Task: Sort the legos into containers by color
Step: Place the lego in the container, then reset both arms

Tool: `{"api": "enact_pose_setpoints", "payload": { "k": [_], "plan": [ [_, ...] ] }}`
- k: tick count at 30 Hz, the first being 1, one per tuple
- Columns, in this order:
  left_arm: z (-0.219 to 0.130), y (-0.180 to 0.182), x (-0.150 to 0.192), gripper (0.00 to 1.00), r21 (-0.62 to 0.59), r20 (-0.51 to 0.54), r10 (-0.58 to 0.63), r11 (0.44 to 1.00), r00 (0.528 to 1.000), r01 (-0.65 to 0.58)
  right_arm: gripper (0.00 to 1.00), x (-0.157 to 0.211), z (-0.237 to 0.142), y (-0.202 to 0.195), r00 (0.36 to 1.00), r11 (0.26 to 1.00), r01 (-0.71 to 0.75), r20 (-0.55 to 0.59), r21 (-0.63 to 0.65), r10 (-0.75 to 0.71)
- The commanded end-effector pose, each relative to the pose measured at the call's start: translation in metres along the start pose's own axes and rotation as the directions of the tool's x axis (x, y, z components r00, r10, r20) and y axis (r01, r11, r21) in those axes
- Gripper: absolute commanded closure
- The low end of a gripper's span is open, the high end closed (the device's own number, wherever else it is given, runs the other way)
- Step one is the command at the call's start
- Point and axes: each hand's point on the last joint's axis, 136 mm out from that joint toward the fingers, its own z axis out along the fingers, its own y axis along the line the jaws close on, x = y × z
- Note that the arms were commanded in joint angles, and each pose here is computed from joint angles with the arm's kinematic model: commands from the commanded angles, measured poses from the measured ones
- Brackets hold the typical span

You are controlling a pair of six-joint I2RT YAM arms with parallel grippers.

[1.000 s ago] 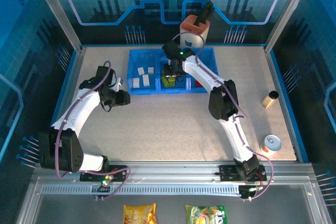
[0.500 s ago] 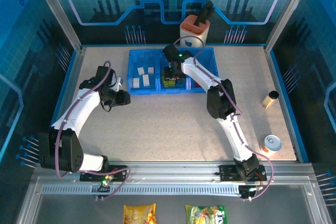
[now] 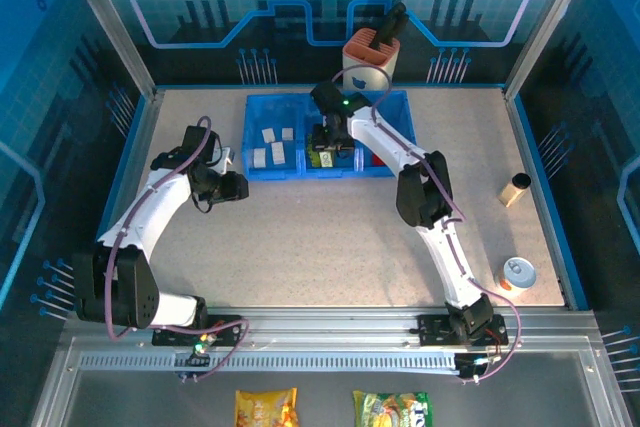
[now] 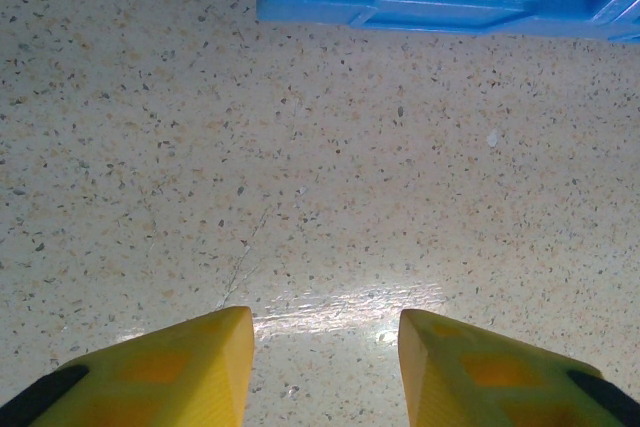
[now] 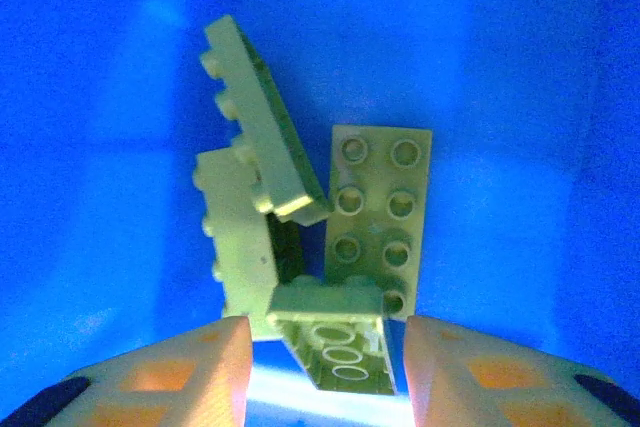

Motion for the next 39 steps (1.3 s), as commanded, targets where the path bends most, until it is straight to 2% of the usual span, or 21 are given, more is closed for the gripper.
{"api": "enact_pose_setpoints", "payload": {
  "k": [1, 8, 14, 21, 29, 34, 36, 37, 38, 39],
  "plan": [
    [-0.002, -0.001, 0.002, 0.56, 0.023, 0.002, 0.012, 1.0, 1.0, -0.012, 0.55, -0.014, -0.062, 0.006, 0.997, 0.998, 0.012, 0.073, -0.055, -0.008],
    [-0.001, -0.001, 0.002, 0.56, 0.022, 0.0, 0.008, 1.0, 1.0, -0.008, 0.54, -0.007, -0.113, -0.002, 0.989, 0.997, 0.059, 0.137, -0.049, -0.052],
    [-0.001, 0.0, 0.002, 0.53, 0.016, -0.001, 0.006, 1.0, 1.0, -0.005, 0.52, 0.01, -0.147, -0.031, 0.979, 0.996, 0.084, 0.189, -0.018, -0.079],
    [-0.009, -0.002, -0.001, 0.48, 0.017, 0.02, -0.028, 0.999, 0.999, 0.027, 0.47, 0.039, -0.171, -0.097, 0.969, 0.999, 0.035, 0.245, 0.028, -0.041],
    [-0.018, 0.0, -0.005, 0.36, -0.016, 0.028, -0.104, 0.994, 0.994, 0.105, 0.41, 0.083, -0.15, -0.19, 0.977, 0.99, -0.108, 0.197, 0.091, 0.088],
    [-0.017, -0.003, -0.009, 0.29, 0.013, 0.055, -0.175, 0.985, 0.983, 0.174, 0.25, 0.106, -0.132, -0.236, 0.972, 0.972, -0.18, 0.183, 0.153, 0.151],
    [-0.016, -0.001, -0.015, 0.25, 0.019, 0.106, -0.187, 0.982, 0.977, 0.186, 0.12, 0.114, -0.128, -0.252, 0.965, 0.957, -0.214, 0.193, 0.196, 0.177],
    [-0.016, 0.002, -0.016, 0.23, 0.015, 0.133, -0.193, 0.981, 0.972, 0.193, 0.01, 0.117, -0.126, -0.258, 0.963, 0.95, -0.226, 0.196, 0.213, 0.185],
    [-0.016, 0.005, -0.019, 0.2, 0.009, 0.168, -0.195, 0.98, 0.966, 0.197, 0.0, 0.119, -0.123, -0.263, 0.961, 0.944, -0.234, 0.2, 0.232, 0.189],
    [-0.016, 0.009, -0.022, 0.08, 0.0, 0.205, -0.195, 0.98, 0.959, 0.2, 0.0, 0.122, -0.12, -0.269, 0.96, 0.938, -0.239, 0.204, 0.252, 0.19]
  ]
}}
